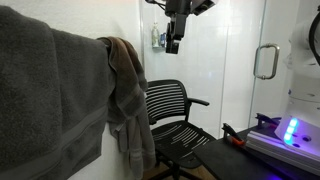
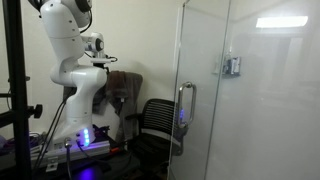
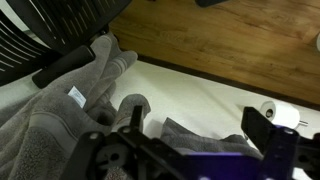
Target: Pick up the small towel and place it on the chair
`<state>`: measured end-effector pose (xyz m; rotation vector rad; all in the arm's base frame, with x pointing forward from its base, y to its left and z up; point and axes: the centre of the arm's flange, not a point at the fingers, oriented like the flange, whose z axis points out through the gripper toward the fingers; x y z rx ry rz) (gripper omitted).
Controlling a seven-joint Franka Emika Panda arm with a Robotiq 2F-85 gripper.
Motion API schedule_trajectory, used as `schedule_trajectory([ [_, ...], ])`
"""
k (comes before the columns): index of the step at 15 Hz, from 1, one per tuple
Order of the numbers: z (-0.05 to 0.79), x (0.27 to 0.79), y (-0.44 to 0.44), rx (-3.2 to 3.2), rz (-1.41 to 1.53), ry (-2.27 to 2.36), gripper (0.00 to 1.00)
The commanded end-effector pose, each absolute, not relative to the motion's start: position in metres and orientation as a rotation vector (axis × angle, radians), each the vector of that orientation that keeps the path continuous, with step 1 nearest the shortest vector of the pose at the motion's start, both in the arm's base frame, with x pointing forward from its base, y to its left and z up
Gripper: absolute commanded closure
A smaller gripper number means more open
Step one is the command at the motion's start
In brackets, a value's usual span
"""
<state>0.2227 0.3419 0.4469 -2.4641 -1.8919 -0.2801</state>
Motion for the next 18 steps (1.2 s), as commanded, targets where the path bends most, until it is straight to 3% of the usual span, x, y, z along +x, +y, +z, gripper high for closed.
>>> schedule_trajectory([
  [1,0.448,0.224,0.346,-2.46,-0.277,-1.892,0.0],
  [4,0.442,0.239,0.354,-2.459,-0.328,-1.838,0.0],
  [11,0.454,0.299,0.397,-2.329,-0.86,-1.437,0.0],
  [18,0.45,0.287,0.388,-2.371,-0.888,-1.498,0.0],
])
